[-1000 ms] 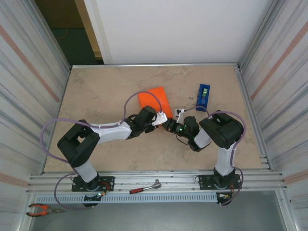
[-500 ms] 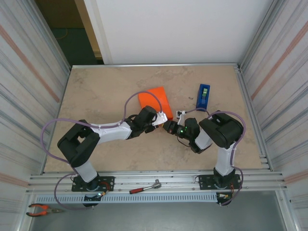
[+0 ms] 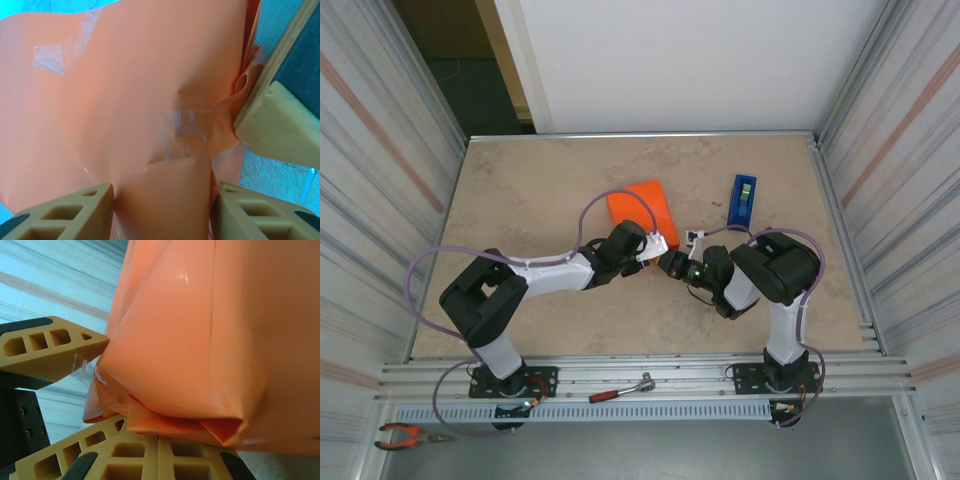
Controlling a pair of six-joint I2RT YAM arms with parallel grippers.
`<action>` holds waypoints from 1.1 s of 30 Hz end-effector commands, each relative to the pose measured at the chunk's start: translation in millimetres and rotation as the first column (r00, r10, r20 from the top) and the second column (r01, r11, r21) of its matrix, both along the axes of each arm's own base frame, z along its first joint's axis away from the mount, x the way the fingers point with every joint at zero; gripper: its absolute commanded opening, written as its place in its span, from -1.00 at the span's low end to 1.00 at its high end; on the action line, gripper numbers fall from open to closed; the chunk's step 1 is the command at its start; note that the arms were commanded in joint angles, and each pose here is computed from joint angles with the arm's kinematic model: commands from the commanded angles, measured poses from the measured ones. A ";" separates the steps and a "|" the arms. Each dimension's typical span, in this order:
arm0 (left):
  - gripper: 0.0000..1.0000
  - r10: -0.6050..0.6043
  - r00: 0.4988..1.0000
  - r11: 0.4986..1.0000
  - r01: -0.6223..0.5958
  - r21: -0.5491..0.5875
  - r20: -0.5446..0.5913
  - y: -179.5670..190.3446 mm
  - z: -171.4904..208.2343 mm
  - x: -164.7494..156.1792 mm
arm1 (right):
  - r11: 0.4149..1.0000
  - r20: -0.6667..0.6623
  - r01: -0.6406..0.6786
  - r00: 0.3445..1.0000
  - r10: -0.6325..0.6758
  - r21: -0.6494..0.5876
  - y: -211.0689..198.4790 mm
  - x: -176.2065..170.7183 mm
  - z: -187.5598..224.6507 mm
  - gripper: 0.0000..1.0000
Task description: Wrap the gift box in paper
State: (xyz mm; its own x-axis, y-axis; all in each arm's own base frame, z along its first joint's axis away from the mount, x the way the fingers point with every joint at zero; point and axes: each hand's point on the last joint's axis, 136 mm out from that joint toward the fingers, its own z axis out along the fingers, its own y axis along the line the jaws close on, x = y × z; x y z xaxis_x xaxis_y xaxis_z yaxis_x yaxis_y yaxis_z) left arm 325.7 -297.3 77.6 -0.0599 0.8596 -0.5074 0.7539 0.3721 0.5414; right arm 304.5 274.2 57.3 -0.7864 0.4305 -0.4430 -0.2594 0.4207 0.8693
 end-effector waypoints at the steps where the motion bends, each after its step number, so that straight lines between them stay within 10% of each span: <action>1: 0.03 -0.047 0.994 0.997 0.053 0.057 -0.095 -0.8 -27.6 -19.4 | 1.000 -0.015 0.005 1.000 -0.005 -0.013 -5.0 -5.1 -2.3 -1.00; 33: 0.03 -0.032 0.996 0.999 0.034 0.020 -0.088 1.9 -18.2 -16.6 | 1.000 -0.007 0.018 1.000 -0.018 -0.011 -10.2 -4.4 9.2 -1.00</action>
